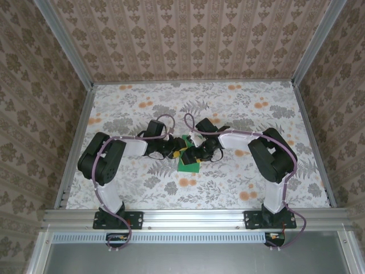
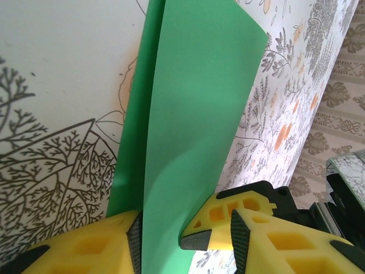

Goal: Fold a paper plane with a square sheet of paper (pick it up from the middle)
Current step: Fold the triangle a second time at the center of the table.

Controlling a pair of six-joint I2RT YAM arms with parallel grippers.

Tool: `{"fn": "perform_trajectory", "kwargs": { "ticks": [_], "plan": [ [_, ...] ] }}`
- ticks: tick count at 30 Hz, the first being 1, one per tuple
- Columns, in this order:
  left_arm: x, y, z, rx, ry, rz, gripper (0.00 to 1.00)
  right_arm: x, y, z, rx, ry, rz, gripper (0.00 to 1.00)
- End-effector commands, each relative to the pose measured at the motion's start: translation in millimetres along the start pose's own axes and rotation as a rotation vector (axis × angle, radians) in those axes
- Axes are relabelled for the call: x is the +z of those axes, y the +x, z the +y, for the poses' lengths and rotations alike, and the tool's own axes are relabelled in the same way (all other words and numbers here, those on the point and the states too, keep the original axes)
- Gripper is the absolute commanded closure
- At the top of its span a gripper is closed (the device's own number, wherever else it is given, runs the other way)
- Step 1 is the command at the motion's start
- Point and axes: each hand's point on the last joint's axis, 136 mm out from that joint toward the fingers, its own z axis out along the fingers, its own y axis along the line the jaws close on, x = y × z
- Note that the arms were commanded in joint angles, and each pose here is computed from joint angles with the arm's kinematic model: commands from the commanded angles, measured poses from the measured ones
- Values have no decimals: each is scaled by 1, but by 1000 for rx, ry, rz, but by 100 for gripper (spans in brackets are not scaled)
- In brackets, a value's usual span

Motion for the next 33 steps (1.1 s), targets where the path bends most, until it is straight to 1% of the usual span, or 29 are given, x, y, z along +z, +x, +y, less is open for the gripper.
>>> {"fn": "perform_trajectory", "kwargs": {
  "ticks": [1,3,6,8,12,17,22,27,30,33],
  "plan": [
    [8,4,13,-37,-44,21,57,16,12,-30,-7,81,15,26],
    [8,4,16,-39,-54,20,60,7,-4,-23,-14,78,-49,27],
    [8,5,22,-42,-75,21,62,-14,-25,-13,-14,89,-151,33],
    [7,6,23,-38,-84,19,64,-29,-36,-10,-4,117,-215,39],
    [5,6,25,-28,-106,14,67,-46,-42,-11,28,173,-278,53],
    [4,6,25,-20,-108,14,70,-45,-44,-28,115,254,-273,67],
    [2,5,20,-5,-100,8,71,-30,-48,-44,191,306,-224,75],
    [-1,5,11,18,-77,5,72,-17,-45,-59,246,340,-190,76],
    [-5,8,4,31,-62,6,70,-14,-40,-66,273,365,-173,76],
    [-6,20,-2,44,-36,28,67,-12,-36,-70,294,381,-161,77]
  ]
}}
